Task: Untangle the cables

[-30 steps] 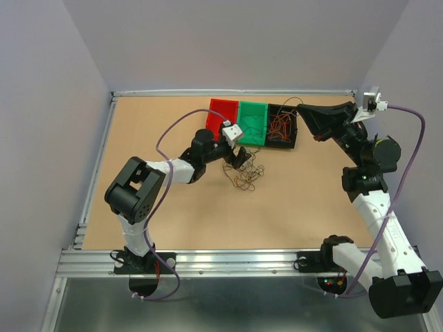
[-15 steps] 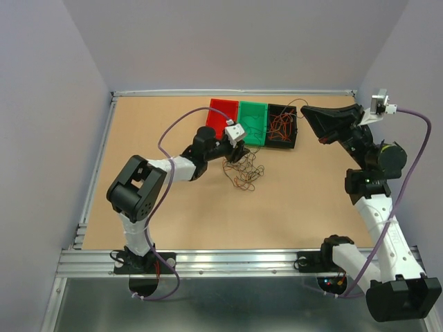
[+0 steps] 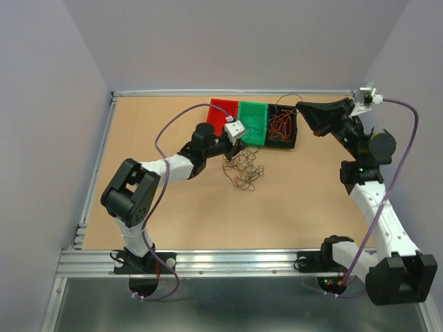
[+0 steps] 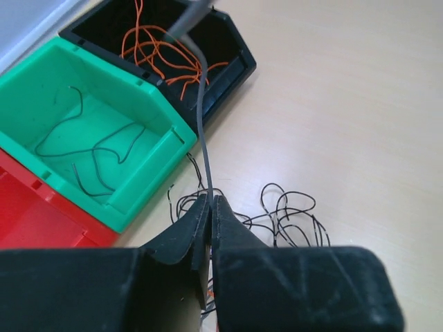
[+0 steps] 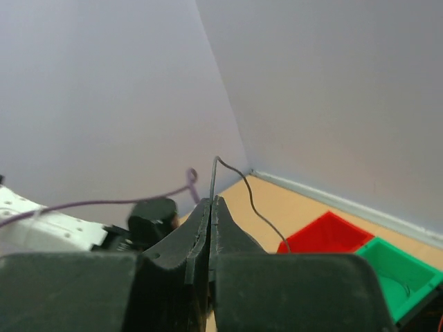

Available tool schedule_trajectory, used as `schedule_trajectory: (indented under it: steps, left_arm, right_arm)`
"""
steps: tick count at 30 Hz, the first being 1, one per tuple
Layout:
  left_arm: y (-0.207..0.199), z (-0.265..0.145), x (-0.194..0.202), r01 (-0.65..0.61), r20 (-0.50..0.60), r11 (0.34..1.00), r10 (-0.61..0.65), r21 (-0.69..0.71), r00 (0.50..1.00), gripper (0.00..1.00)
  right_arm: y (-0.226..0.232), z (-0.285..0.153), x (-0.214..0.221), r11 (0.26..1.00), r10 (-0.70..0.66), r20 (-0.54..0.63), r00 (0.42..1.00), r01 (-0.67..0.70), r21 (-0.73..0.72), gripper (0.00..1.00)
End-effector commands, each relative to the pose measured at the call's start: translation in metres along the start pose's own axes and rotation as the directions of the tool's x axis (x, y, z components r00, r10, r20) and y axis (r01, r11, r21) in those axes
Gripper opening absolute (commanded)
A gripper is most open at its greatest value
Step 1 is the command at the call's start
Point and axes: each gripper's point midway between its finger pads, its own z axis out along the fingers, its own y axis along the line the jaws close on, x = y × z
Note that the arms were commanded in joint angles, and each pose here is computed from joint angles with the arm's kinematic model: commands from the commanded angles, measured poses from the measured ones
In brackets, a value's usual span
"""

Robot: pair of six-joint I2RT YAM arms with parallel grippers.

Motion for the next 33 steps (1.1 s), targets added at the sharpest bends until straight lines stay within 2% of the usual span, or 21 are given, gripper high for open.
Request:
schedule_trajectory:
  steps: [1,2,4,8,11,20,29,33]
  left_arm:
    - [-0.014,-0.026,-0.067,-0.049,0.143,0.997,0.041,0.053,0.989,0.12]
    - [-0.015,-0.03,-0.068,-0.042,0.142,0.997,0.033,0.062,0.989,0.11]
    - [-0.022,-0.042,-0.085,-0.041,0.177,0.994,0.024,0.098,0.984,0.1]
    - [-0.032,-0.056,-0.099,-0.027,0.202,0.988,-0.005,0.153,0.979,0.06]
    - [-0.036,-0.062,-0.105,-0.032,0.213,0.985,-0.005,0.168,0.977,0.06]
    - [-0.035,-0.063,-0.105,-0.018,0.216,0.983,-0.022,0.181,0.976,0.05]
    - [-0.019,-0.057,-0.102,-0.017,0.226,0.995,-0.006,0.098,0.974,0.0]
    - [-0.014,-0.051,-0.1,-0.019,0.223,0.998,0.004,0.062,0.975,0.0]
  right_arm:
    - [-0.039,0.006,0.035,0.999,-0.004,-0.103,0.995,0.008,0.036,0.0]
    - [-0.061,0.008,0.058,0.996,0.052,-0.165,0.985,-0.038,0.086,0.01]
    - [-0.083,0.013,0.077,0.992,0.073,-0.219,0.973,-0.049,0.112,0.01]
    - [-0.099,0.02,0.111,0.988,0.101,-0.326,0.94,-0.057,0.141,0.01]
    - [-0.092,0.03,0.126,0.995,0.054,-0.355,0.933,-0.021,0.097,0.01]
    - [-0.05,0.035,0.163,0.987,0.034,-0.453,0.891,-0.101,-0.124,0.01]
    - [-0.032,0.038,0.173,0.962,0.087,-0.489,0.868,-0.201,-0.186,0.18]
    - [-0.025,0.04,0.178,0.943,0.123,-0.504,0.855,-0.258,-0.208,0.18]
